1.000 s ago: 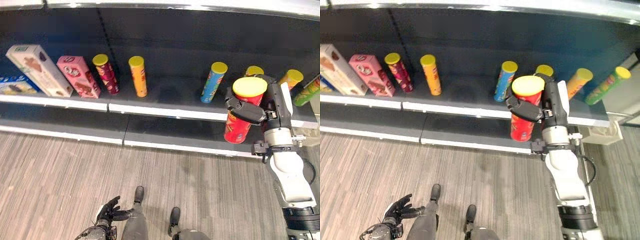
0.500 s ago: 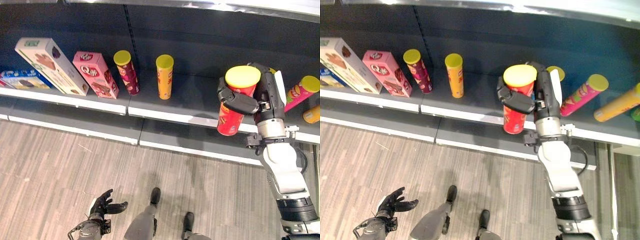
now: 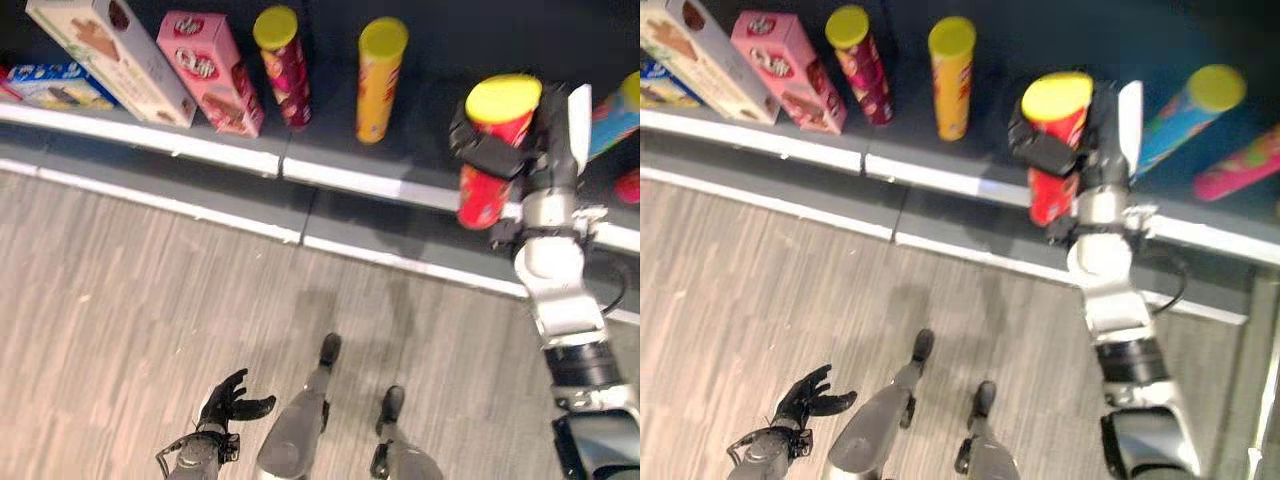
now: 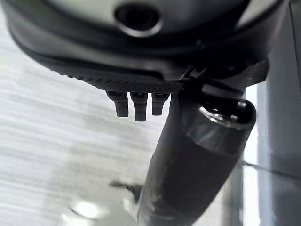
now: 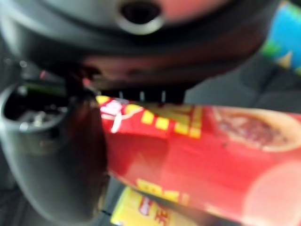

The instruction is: Put the goods on the table back onto the shelves and tidy them up.

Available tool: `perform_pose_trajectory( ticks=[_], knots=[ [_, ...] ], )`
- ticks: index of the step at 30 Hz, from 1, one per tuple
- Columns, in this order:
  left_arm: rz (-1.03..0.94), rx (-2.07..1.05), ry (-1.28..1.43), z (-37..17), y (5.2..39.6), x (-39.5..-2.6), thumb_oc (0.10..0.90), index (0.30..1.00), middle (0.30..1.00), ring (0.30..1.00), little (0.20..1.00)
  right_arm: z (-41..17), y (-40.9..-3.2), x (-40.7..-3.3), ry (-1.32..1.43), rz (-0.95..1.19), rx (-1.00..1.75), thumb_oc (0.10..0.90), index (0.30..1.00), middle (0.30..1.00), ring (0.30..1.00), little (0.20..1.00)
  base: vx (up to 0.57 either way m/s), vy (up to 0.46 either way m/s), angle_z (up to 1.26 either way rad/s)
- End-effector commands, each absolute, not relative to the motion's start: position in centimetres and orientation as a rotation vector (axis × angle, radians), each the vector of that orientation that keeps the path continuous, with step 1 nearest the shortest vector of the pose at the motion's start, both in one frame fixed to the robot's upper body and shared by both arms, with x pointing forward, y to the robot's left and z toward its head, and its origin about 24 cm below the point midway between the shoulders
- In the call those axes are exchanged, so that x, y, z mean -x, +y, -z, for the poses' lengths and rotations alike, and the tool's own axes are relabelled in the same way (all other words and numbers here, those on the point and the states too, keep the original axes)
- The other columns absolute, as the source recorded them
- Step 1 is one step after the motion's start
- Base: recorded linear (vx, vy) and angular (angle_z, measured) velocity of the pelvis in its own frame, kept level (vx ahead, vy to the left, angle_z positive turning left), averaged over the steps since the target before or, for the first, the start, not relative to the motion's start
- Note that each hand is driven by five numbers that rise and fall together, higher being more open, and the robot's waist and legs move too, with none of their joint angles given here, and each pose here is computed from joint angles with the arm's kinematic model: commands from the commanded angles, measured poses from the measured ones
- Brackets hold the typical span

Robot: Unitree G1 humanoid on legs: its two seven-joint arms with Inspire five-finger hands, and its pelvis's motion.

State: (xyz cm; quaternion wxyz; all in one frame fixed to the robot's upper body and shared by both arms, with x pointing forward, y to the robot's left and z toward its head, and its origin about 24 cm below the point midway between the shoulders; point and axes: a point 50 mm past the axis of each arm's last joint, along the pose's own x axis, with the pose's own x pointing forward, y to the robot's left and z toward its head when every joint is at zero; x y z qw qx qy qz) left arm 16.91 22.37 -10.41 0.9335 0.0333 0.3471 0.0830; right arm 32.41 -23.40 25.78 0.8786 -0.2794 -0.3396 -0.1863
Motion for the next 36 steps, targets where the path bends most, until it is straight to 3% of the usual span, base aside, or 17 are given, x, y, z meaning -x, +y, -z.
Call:
perform_pose_trajectory(
  ticks=[1, 14, 21, 36],
  knots=[
    [-0.241, -0.113, 0.661, 9.6, 24.9, -16.1, 0.800, 0.900, 0.900, 0.900, 0.900, -31.6, -22.8, -29.3, -1.052, 0.539, 0.538, 0.400, 0.300, 0.300, 0.300, 0.300, 0.02, 0.031, 0.09],
    [-0.191, -0.135, 0.593, 8.6, 24.1, -17.6, 0.800, 0.900, 0.900, 0.900, 0.900, -33.1, -22.8, -28.0, -1.158, 0.650, 0.585, 0.400, 0.300, 0.300, 0.300, 0.300, 0.06, 0.088, 0.03],
    [-0.179, -0.129, 0.544, 7.9, 23.4, -18.6, 0.800, 0.900, 0.900, 0.900, 0.900, -34.9, -22.2, -28.2, -1.222, 0.724, 0.403, 0.400, 0.300, 0.300, 0.300, 0.300, 0.00, 0.018, -0.13],
    [-0.154, -0.143, 0.517, 7.5, 23.4, -18.9, 0.800, 0.900, 0.900, 0.900, 0.900, -37.9, -23.3, -28.1, -1.272, 0.810, 0.365, 0.400, 0.300, 0.300, 0.300, 0.300, 0.00, -0.008, 0.06]
  ],
)
